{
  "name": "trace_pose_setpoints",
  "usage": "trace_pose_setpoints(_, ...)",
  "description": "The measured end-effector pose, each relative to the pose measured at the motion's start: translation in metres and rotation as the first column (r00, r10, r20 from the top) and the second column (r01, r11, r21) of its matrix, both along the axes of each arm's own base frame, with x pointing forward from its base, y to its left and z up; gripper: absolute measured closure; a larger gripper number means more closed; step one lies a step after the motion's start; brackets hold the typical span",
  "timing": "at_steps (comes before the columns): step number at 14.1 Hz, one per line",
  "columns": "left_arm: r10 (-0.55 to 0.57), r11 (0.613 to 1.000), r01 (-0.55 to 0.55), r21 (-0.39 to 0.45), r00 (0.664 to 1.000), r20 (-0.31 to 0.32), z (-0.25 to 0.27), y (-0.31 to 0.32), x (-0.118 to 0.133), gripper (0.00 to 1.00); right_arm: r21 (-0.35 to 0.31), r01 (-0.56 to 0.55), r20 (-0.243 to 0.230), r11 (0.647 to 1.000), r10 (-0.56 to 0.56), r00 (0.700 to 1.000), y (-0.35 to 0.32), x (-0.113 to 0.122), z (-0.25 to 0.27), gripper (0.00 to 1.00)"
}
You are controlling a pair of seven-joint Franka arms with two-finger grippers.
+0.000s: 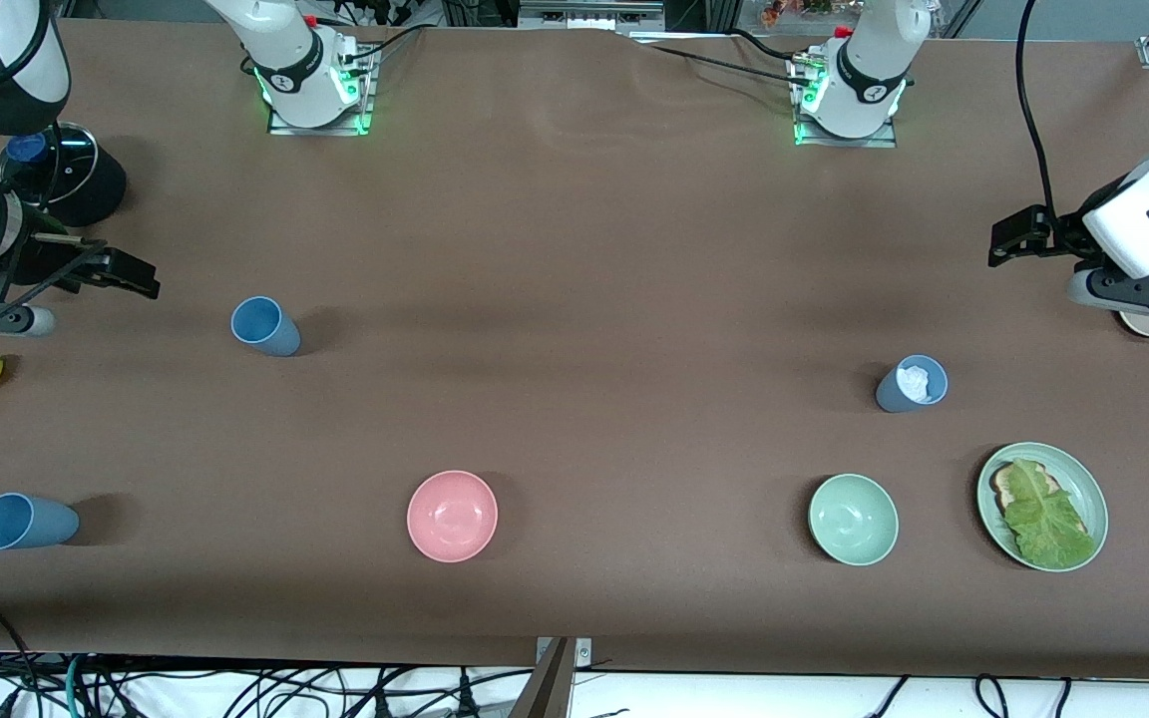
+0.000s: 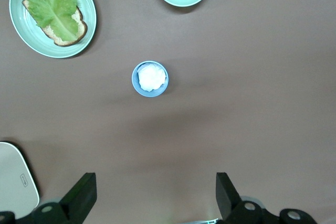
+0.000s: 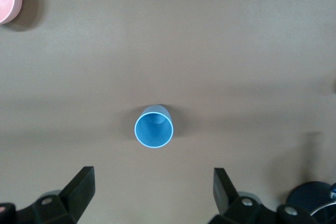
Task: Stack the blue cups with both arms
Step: 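Grasp a blue cup with the right gripper while the left gripper grasps another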
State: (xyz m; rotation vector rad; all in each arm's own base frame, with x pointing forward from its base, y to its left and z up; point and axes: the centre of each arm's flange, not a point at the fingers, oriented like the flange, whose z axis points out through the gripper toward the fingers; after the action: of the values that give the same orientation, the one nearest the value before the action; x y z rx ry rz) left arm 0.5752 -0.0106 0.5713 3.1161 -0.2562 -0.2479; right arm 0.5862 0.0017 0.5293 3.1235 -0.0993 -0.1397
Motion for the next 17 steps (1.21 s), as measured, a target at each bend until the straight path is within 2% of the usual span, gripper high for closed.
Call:
trace_pose_setpoints(5,-0.022,1.0,0.021,-0.016,0.999,-0.039,-0.044,0.026,0.022,0.0,0.0,0.0,-0.004,1.0,0.0,1.0,0.0,0.0,-0.001,0.0)
trace_pose_setpoints(9,-0.047,0.998,0.047,-0.03,0.999,-0.004,-0.125,0.054,0.052,0.0,0.0,0.0,-0.016,1.0,0.0,1.0,0.0,0.0,-0.005,0.0)
trace_pose_setpoints(11,-0.052,0.998,0.052,-0.028,0.998,0.021,-0.177,0.057,0.055,0.0,0.002,0.001,-0.068,1.0,-0.001,0.998,-0.001,0.001,-0.026,0.0)
trace_pose_setpoints(14,-0.058,0.998,0.059,-0.028,0.998,0.033,-0.244,0.056,0.04,0.0,0.007,0.002,-0.191,1.0,-0.001,0.982,-0.002,0.006,-0.098,0.0)
trace_pose_setpoints(16,-0.061,0.998,0.062,-0.028,0.997,0.043,-0.27,0.055,0.032,0.0,0.009,0.003,-0.201,1.0,-0.001,0.98,-0.003,0.003,-0.153,0.0)
trace_pose_setpoints(17,-0.063,0.998,0.064,-0.029,0.997,0.041,-0.281,0.054,0.031,0.06,0.01,0.002,-0.189,1.0,0.0,0.982,-0.003,-0.003,-0.177,0.0)
